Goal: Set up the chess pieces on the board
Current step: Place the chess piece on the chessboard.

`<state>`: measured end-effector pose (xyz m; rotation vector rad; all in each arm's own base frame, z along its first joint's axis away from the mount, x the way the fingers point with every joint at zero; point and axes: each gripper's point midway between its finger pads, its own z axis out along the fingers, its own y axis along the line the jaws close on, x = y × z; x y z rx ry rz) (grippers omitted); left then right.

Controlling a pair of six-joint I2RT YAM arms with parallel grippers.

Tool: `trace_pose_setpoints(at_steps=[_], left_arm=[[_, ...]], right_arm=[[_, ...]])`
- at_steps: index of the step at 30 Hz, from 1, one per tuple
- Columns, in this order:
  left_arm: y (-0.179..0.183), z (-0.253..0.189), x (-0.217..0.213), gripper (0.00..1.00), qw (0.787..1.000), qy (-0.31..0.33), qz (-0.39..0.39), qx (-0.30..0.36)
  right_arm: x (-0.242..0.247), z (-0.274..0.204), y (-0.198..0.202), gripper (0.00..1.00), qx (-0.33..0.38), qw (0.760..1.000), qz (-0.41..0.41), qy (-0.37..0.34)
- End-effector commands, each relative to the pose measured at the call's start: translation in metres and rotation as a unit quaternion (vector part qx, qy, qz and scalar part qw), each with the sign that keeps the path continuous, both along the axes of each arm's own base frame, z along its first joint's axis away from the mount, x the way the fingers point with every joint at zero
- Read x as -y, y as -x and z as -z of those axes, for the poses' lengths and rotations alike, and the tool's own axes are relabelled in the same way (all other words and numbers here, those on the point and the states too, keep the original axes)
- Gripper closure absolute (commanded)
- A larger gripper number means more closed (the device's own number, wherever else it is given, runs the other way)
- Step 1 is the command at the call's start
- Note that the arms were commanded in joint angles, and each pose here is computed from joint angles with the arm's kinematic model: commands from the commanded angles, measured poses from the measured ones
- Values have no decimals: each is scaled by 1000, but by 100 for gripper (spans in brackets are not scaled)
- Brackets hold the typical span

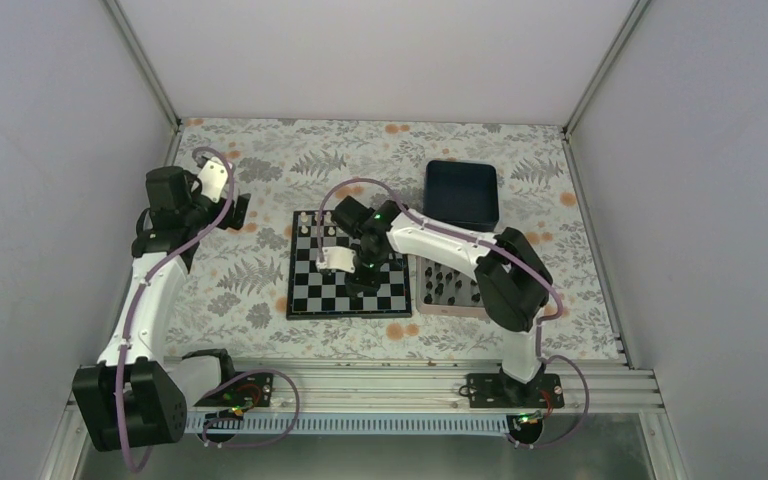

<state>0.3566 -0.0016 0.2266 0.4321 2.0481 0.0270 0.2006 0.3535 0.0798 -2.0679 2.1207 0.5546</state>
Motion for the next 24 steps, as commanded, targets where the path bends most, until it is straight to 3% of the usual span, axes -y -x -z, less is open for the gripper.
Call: trace_pose_setpoints(at_steps=[1, 24], left_arm=[[3, -3, -6, 0, 1000, -3, -15, 11], [5, -2, -9, 0, 1000, -3, -10, 9]], right_arm=[[-1, 17, 5, 96, 9, 1000, -19, 19], [4, 37, 25, 95, 9, 999, -23, 46]])
